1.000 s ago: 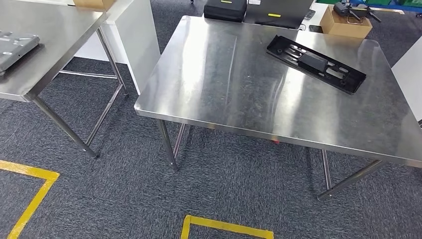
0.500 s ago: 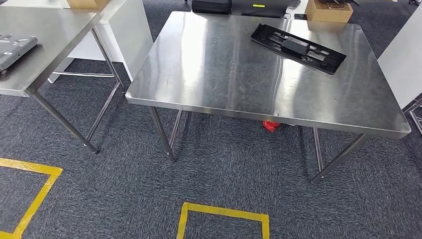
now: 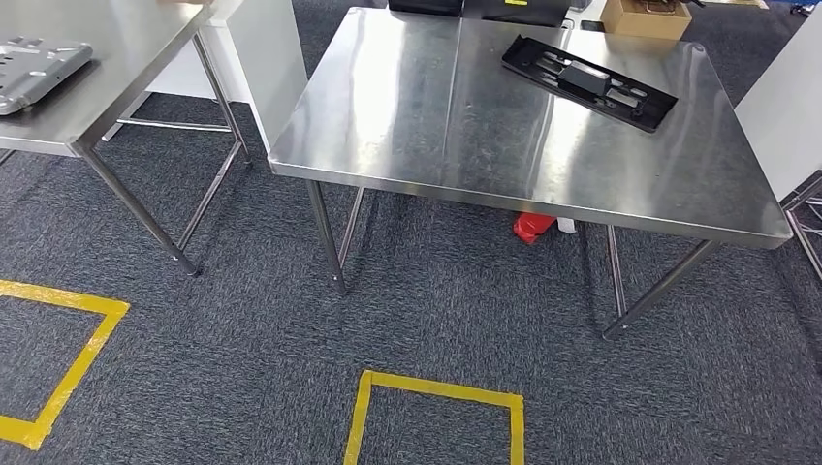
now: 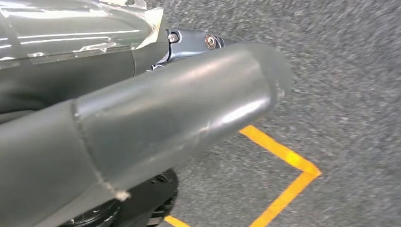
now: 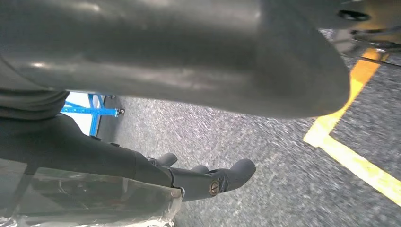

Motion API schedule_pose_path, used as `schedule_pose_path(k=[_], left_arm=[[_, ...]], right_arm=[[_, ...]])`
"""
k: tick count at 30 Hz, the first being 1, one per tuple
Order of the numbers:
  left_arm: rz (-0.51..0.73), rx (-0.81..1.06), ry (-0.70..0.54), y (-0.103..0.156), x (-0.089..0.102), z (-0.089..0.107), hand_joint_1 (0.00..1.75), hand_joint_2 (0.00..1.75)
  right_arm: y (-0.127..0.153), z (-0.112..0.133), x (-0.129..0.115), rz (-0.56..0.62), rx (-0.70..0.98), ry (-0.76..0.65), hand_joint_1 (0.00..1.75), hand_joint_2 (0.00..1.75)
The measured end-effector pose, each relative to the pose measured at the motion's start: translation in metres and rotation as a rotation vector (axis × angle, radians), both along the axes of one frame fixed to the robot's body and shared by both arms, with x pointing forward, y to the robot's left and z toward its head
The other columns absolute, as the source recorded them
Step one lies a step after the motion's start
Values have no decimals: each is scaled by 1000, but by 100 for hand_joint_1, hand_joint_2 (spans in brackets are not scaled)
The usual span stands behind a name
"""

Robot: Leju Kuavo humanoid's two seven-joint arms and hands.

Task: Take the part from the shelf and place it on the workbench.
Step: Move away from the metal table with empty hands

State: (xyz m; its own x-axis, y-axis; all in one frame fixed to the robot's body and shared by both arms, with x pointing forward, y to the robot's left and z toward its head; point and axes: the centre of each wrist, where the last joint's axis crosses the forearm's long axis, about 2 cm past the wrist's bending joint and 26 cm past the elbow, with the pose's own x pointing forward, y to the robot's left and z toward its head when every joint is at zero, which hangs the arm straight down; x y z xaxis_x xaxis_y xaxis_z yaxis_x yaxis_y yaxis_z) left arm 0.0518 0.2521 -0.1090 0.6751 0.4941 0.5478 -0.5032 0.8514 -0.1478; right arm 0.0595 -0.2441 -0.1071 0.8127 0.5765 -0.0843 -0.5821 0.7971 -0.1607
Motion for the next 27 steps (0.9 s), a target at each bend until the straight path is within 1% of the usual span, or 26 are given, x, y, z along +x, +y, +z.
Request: schedule_pose_path(k=[5, 17, 27], left_arm=[[-21, -14, -5, -4, 1, 0, 0, 0], [-56, -16, 1, -5, 0, 1, 0, 0], [-64, -20, -4, -7, 2, 1, 0, 0]], right_arm=[[-2, 0, 1, -9, -2, -3, 0, 0], [-3, 0, -1, -23, 1, 2, 0, 0], [-3, -1, -2, -30, 3, 6, 0, 0]])
